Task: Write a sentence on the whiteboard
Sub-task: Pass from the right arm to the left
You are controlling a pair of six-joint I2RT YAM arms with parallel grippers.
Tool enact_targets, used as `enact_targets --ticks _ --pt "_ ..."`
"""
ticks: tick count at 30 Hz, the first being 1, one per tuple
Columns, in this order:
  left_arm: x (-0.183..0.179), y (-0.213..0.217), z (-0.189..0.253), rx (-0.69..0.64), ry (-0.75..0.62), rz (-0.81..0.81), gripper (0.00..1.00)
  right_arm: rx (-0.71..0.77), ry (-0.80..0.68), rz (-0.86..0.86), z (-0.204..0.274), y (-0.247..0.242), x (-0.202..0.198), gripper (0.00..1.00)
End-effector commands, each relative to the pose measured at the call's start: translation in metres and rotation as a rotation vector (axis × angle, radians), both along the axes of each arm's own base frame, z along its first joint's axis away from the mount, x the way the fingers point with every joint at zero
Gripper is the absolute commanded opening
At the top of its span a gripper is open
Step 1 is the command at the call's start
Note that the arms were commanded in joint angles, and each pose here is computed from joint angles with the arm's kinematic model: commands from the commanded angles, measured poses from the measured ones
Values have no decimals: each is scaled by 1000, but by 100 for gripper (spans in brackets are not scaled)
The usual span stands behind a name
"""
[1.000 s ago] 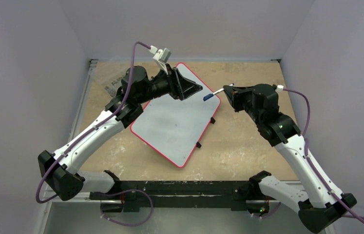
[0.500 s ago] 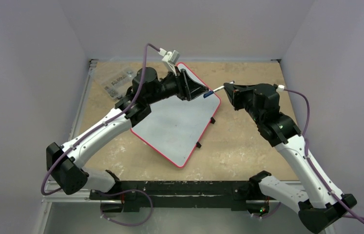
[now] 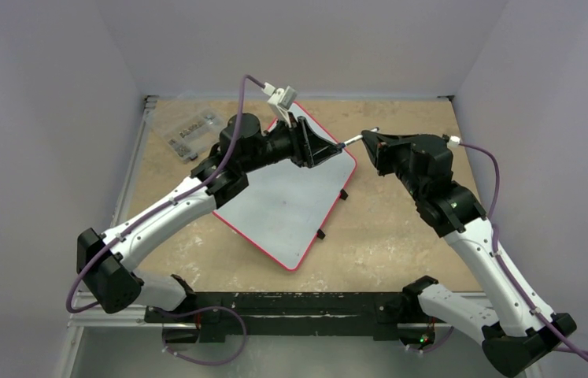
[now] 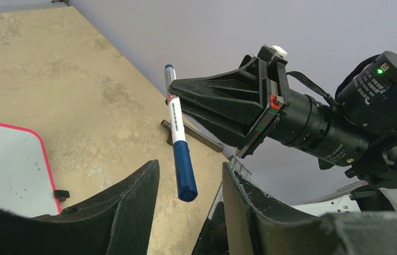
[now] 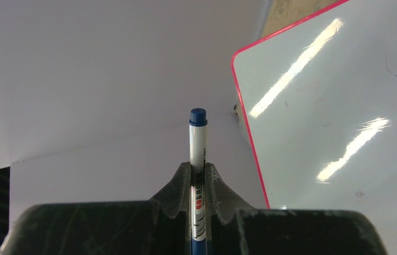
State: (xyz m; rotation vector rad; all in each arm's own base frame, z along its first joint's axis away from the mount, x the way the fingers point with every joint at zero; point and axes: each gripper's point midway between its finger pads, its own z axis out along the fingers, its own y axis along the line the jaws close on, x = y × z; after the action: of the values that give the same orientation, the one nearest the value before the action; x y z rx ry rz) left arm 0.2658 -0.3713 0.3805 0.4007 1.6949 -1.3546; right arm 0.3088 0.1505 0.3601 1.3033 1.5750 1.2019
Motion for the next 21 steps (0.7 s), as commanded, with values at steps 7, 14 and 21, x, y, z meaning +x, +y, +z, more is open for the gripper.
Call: enact_targets --ticks 7,14,21 --pt "2 -6 7 -21 -7 5 44 46 -62 -37 18 -6 -2 0" --pt "2 -8 7 -25 0 2 40 52 -63 -42 14 -8 -3 0" --pt "1 -16 7 -20 12 -18 31 60 -67 -35 13 -6 -2 0"
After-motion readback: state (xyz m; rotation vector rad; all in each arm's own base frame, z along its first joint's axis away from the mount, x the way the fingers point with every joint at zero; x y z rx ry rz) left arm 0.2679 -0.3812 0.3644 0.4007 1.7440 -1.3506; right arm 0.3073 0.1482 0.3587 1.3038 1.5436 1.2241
